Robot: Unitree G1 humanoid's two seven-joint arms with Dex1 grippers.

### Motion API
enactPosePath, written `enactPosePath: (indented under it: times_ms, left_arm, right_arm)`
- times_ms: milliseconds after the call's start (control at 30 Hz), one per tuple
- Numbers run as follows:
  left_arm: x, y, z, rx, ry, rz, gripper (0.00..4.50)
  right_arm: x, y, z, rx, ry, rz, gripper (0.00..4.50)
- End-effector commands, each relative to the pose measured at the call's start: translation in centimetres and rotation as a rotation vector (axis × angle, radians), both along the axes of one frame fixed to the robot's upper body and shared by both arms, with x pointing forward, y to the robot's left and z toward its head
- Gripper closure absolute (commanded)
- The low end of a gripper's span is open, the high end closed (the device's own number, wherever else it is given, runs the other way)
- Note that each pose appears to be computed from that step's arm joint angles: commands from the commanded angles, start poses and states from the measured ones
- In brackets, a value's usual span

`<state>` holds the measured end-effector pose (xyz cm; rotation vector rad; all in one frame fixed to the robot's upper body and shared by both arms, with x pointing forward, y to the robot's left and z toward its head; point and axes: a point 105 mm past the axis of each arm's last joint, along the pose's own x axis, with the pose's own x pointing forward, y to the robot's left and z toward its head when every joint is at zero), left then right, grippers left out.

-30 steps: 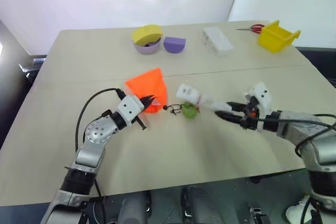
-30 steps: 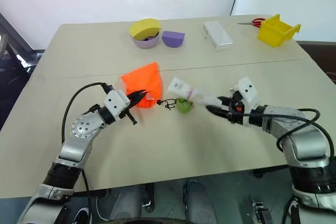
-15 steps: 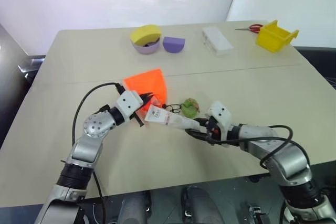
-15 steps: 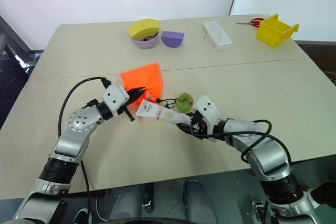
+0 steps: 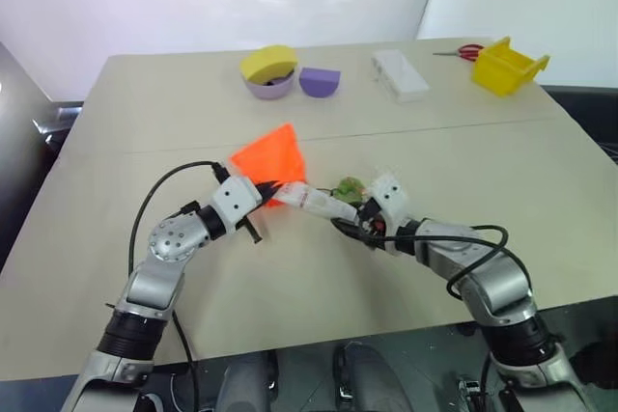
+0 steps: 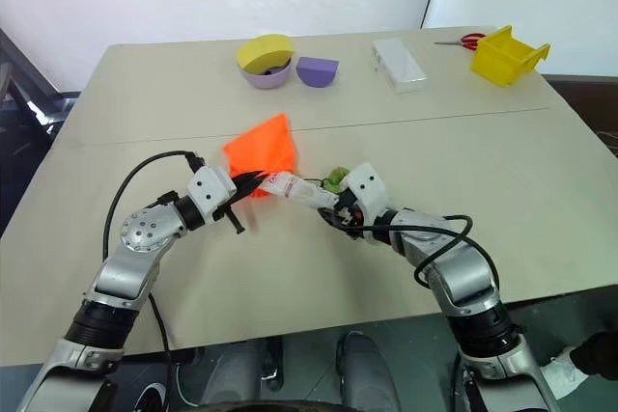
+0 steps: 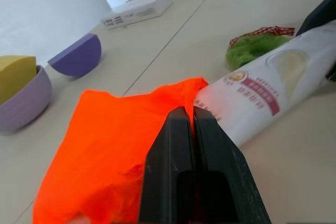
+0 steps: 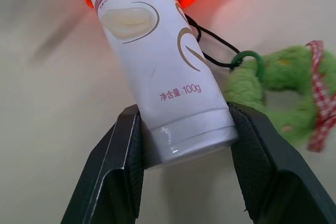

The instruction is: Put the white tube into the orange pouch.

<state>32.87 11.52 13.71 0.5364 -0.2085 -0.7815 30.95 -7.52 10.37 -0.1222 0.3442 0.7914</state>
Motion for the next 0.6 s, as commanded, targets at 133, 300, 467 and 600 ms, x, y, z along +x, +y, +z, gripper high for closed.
enactPosePath:
  times_ms: [133, 300, 467, 600]
  left_arm:
    - [-0.1, -0.5, 0.5, -0.008, -0.025, 0.000, 4.50]
    - [0.0, -0.2, 0.1, -0.012, -0.011, 0.021, 4.50]
    - [0.1, -0.4, -0.1, -0.015, -0.013, 0.019, 4.50]
    - [0.3, -0.7, 0.2, -0.041, -0.015, 0.023, 4.50]
  right_arm:
    - [1.8, 3.3, 1.7, 0.011, -0.075, -0.076, 2.72]
    - [2.8, 3.8, 1.4, -0.011, -0.056, -0.149, 2.72]
    - [3.5, 6.1, 2.2, 0.034, -0.019, -0.147, 2.72]
    - [3.6, 7.4, 1.4, 0.007, 0.027, -0.139, 2.72]
